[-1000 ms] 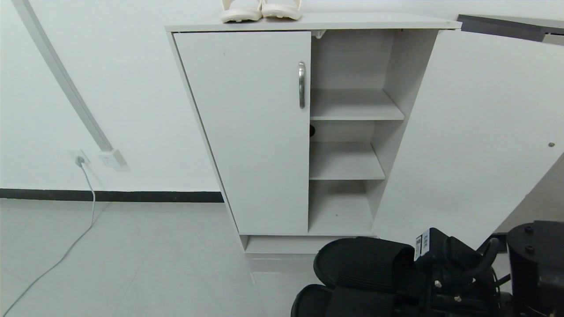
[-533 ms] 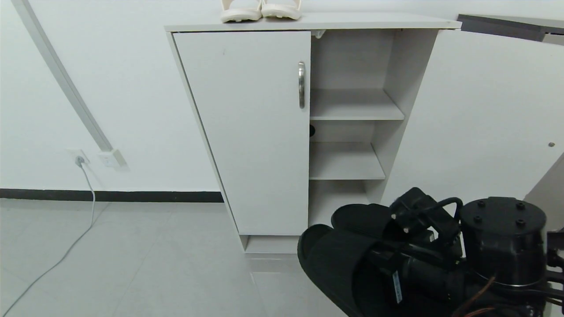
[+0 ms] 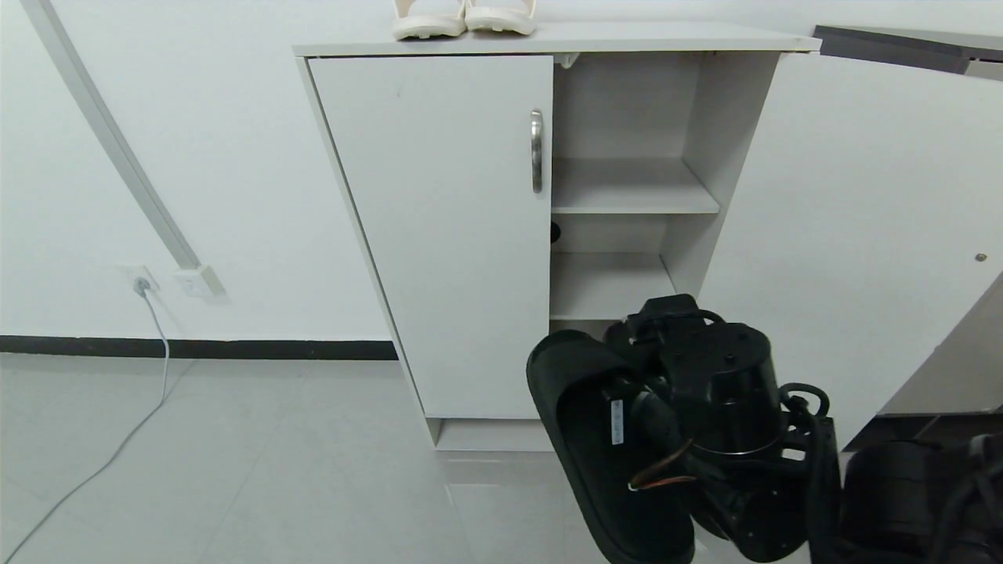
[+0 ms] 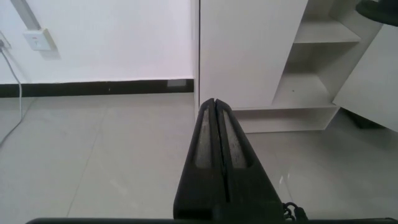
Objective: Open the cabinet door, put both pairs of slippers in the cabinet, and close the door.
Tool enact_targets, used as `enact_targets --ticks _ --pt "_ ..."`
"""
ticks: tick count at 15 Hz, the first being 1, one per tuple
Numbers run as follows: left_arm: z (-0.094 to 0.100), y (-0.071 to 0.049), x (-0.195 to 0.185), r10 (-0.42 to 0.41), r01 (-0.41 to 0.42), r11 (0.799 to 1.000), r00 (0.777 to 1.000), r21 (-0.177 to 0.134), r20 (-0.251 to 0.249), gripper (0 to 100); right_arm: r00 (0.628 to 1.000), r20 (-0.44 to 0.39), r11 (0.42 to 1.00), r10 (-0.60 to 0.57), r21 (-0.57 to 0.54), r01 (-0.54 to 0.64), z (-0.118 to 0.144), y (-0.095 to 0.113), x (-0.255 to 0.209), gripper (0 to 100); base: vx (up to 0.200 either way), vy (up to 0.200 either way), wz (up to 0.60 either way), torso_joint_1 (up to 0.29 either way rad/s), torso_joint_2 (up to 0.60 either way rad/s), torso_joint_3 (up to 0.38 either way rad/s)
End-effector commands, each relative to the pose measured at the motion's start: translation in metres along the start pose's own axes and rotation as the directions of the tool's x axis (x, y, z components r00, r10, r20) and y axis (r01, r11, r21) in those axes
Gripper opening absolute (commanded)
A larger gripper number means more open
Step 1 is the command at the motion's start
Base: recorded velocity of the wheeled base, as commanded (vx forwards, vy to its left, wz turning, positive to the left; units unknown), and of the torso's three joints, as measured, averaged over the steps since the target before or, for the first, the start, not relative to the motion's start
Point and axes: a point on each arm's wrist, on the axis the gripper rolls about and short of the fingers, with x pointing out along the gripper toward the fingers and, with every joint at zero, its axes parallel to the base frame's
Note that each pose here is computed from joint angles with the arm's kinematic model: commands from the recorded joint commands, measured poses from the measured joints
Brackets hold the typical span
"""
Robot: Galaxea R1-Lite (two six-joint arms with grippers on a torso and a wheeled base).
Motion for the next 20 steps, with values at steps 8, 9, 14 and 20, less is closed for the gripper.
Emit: enact_targets --ticks 8,9,14,20 --pt "0.0 0.0 0.0 0.0 0.0 1.0 1.0 0.0 -0.002 0 0.996 0.0 0.995 -0.094 -0.011 0.094 -0.013 0.015 0.025 0 0.0 -0.025 0.0 0.001 0.0 0.0" --pt "0.0 0.0 0.0 0.0 0.0 1.0 1.0 0.0 -0.004 0 0.995 0.001 0.995 -0.096 -0.01 0.096 -0.013 0.015 0.025 0 0.0 -0.2 0.0 0.012 0.0 -0.002" --pt "0.0 0.0 0.0 0.0 0.0 1.0 1.0 -0.002 -0.004 0 0.994 -0.005 0.994 -0.112 -0.011 0.112 -0.015 0.011 0.03 0 0.0 -0.12 0.0 0.0 0.0 0.001" --pt "0.0 0.0 0.0 0.002 -0.002 1.0 1.0 -0.003 -0.004 0 0.981 -0.02 0.981 -0.193 -0.004 0.193 -0.023 -0.004 0.062 0 0.0 0.0 0.0 0.0 0.0 0.0"
